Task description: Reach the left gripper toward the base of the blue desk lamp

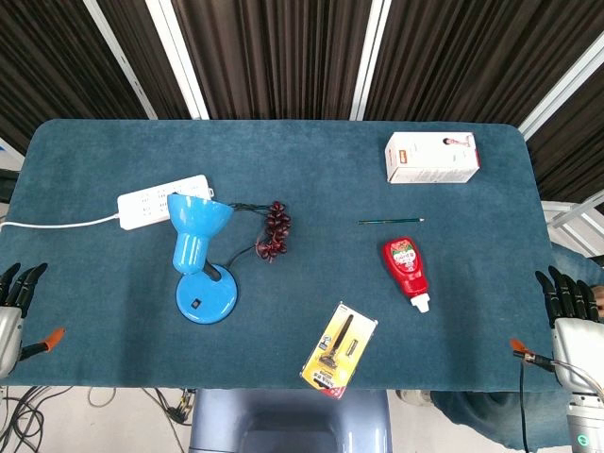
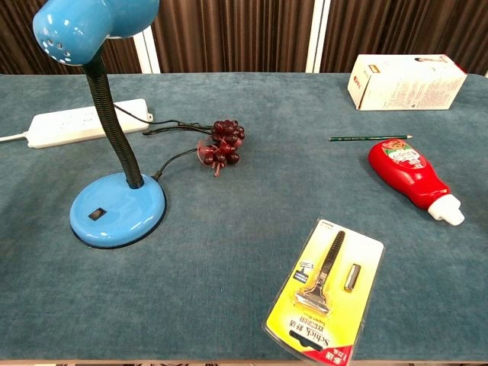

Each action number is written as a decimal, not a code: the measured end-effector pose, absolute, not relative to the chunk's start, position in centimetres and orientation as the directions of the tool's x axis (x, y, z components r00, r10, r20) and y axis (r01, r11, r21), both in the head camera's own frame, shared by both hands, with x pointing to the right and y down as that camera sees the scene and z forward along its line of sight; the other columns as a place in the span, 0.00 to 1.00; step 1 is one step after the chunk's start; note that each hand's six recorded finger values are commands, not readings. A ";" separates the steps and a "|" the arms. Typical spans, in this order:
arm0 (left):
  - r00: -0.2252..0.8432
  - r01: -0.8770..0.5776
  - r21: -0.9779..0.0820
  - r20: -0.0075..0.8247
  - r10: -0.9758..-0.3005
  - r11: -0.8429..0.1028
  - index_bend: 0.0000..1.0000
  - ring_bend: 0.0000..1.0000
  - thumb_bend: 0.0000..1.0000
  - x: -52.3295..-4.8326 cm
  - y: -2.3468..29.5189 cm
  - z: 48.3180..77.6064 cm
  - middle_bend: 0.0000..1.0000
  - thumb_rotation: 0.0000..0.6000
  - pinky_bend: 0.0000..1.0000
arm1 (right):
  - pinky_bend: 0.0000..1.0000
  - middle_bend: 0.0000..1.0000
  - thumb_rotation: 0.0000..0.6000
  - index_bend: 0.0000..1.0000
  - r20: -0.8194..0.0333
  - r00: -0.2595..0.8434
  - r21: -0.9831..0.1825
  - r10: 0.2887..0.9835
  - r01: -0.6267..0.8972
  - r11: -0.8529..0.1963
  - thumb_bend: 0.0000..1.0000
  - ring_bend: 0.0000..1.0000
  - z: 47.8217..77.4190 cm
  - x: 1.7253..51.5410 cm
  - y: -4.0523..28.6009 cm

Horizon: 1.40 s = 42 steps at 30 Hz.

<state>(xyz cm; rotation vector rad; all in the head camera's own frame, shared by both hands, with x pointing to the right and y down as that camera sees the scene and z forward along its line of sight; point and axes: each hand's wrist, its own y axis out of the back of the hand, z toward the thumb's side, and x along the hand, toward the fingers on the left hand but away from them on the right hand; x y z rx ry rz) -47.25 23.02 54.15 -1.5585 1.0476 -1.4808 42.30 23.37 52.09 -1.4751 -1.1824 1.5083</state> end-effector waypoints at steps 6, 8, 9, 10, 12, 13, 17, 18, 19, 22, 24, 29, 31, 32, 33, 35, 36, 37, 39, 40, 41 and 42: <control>0.005 -0.075 -0.915 0.398 -0.917 -0.397 0.07 0.01 0.15 -47.3 23.0 54.1 0.13 1.00 0.11 | 0.00 0.00 1.00 0.00 -0.344 -0.096 -0.936 0.934 0.108 -0.334 0.10 0.00 52.2 42.3 23.4; 0.007 -0.074 -0.915 0.398 -0.917 -0.398 0.07 0.01 0.15 -47.3 23.0 54.1 0.13 1.00 0.11 | 0.00 0.00 1.00 0.00 -0.343 -0.095 -0.937 0.934 0.109 -0.333 0.10 0.00 52.1 42.2 23.4; 0.008 -0.073 -0.915 0.398 -0.917 -0.398 0.07 0.01 0.15 -47.3 23.1 54.1 0.13 1.00 0.11 | 0.00 0.00 1.00 0.00 -0.343 -0.095 -0.937 0.935 0.109 -0.332 0.10 0.00 52.1 42.2 23.4; 0.008 -0.073 -0.914 0.399 -0.917 -0.399 0.07 0.01 0.15 -47.2 23.1 54.2 0.13 1.00 0.11 | 0.00 0.00 1.00 0.00 -0.341 -0.096 -0.937 0.935 0.109 -0.331 0.10 0.00 52.1 42.2 23.4; 0.008 -0.072 -0.913 0.402 -0.916 -0.401 0.07 0.01 0.15 -47.2 23.1 54.2 0.13 1.00 0.11 | 0.00 0.00 1.00 0.00 -0.341 -0.097 -0.937 0.935 0.110 -0.331 0.10 0.00 52.0 42.3 23.4; 0.007 -0.072 -0.913 0.403 -0.915 -0.402 0.07 0.01 0.15 -47.2 23.1 54.2 0.13 1.00 0.11 | 0.00 0.00 1.00 0.00 -0.341 -0.098 -0.937 0.935 0.111 -0.331 0.10 0.00 52.0 42.3 23.4; 0.012 -0.071 -0.912 0.404 -0.915 -0.403 0.07 0.01 0.15 -47.1 23.1 54.2 0.13 1.00 0.13 | 0.00 0.00 1.00 0.00 -0.343 -0.098 -0.937 0.934 0.111 -0.332 0.10 0.00 52.0 42.3 23.4; 0.017 -0.070 -0.912 0.404 -0.915 -0.404 0.07 0.01 0.15 -47.0 23.1 54.2 0.13 1.00 0.14 | 0.00 0.00 1.00 0.00 -0.343 -0.099 -0.936 0.934 0.112 -0.332 0.10 0.00 52.1 42.3 23.4; 0.027 -0.069 -0.911 0.405 -0.914 -0.406 0.07 0.01 0.15 -46.9 23.1 54.2 0.13 1.00 0.14 | 0.00 0.00 1.00 0.00 -0.344 -0.100 -0.936 0.934 0.113 -0.332 0.10 0.00 52.1 42.3 23.4; 0.062 -0.063 -0.910 0.407 -0.911 -0.410 0.06 0.04 0.16 -46.3 23.2 54.4 0.14 1.00 0.18 | 0.00 0.00 1.00 0.00 -0.341 -0.104 -0.937 0.934 0.112 -0.330 0.10 0.00 52.0 42.4 23.4; 0.085 -0.057 -0.908 0.410 -0.908 -0.415 0.06 0.09 0.16 -45.9 23.3 54.6 0.16 1.00 0.24 | 0.00 0.00 1.00 0.00 -0.340 -0.105 -0.938 0.934 0.112 -0.329 0.10 0.00 52.0 42.4 23.4; 0.136 -0.031 -0.898 0.431 -0.892 -0.439 0.06 0.31 0.17 -44.7 23.5 55.8 0.30 1.00 0.44 | 0.00 0.00 1.00 0.00 -0.337 -0.107 -0.939 0.935 0.112 -0.326 0.10 0.00 51.9 42.4 23.4; 0.158 -0.008 -0.885 0.458 -0.875 -0.465 0.06 0.40 0.20 -44.1 23.8 56.8 0.38 1.00 0.53 | 0.00 0.00 1.00 0.00 -0.339 -0.108 -0.938 0.934 0.113 -0.328 0.10 0.00 51.9 42.4 23.4; 0.171 0.002 -0.879 0.470 -0.866 -0.476 0.07 0.44 0.22 -43.6 23.8 57.3 0.43 1.00 0.58 | 0.00 0.00 1.00 0.00 -0.340 -0.108 -0.938 0.934 0.114 -0.328 0.10 0.00 51.9 42.4 23.4; 0.185 0.011 -0.874 0.480 -0.858 -0.486 0.07 0.48 0.24 -43.2 23.9 57.8 0.47 1.00 0.61 | 0.00 0.00 1.00 0.00 -0.339 -0.108 -0.938 0.934 0.115 -0.328 0.10 0.00 51.9 42.4 23.4; 0.223 0.021 -0.865 0.492 -0.841 -0.501 0.09 0.57 0.32 -41.8 23.9 58.8 0.57 1.00 0.68 | 0.00 0.00 1.00 0.00 -0.337 -0.109 -0.939 0.935 0.117 -0.324 0.10 0.00 51.8 42.4 23.4; 0.240 0.022 -0.861 0.498 -0.833 -0.508 0.09 0.59 0.35 -41.3 23.9 59.2 0.59 1.00 0.69 | 0.00 0.00 1.00 0.00 -0.336 -0.111 -0.939 0.935 0.118 -0.323 0.10 0.00 51.8 42.5 23.4; 0.261 0.023 -0.854 0.507 -0.821 -0.520 0.10 0.61 0.38 -40.6 23.9 59.8 0.62 1.00 0.71 | 0.00 0.00 1.00 0.00 -0.335 -0.115 -0.939 0.935 0.119 -0.322 0.10 0.00 51.7 42.5 23.4; 0.289 0.027 -0.841 0.525 -0.801 -0.541 0.11 0.64 0.43 -39.8 23.9 60.7 0.66 1.00 0.74 | 0.00 0.00 1.00 0.00 -0.335 -0.123 -0.939 0.934 0.122 -0.321 0.10 0.00 51.7 42.6 23.4; 0.306 0.030 -0.830 0.538 -0.786 -0.557 0.12 0.65 0.45 -39.2 24.0 61.2 0.68 1.00 0.74 | 0.00 0.00 1.00 0.00 -0.334 -0.124 -0.940 0.934 0.122 -0.319 0.10 0.00 51.7 42.5 23.4; 0.317 0.032 -0.822 0.547 -0.774 -0.568 0.12 0.66 0.46 -38.8 24.1 61.7 0.69 1.00 0.75 | 0.00 0.00 1.00 0.00 -0.333 -0.125 -0.940 0.935 0.121 -0.319 0.10 0.00 51.7 42.5 23.3; 0.328 0.034 -0.815 0.556 -0.764 -0.578 0.12 0.67 0.46 -38.4 24.2 62.2 0.70 1.00 0.75 | 0.00 0.00 1.00 0.00 -0.333 -0.125 -0.940 0.935 0.121 -0.319 0.10 0.00 51.7 42.5 23.3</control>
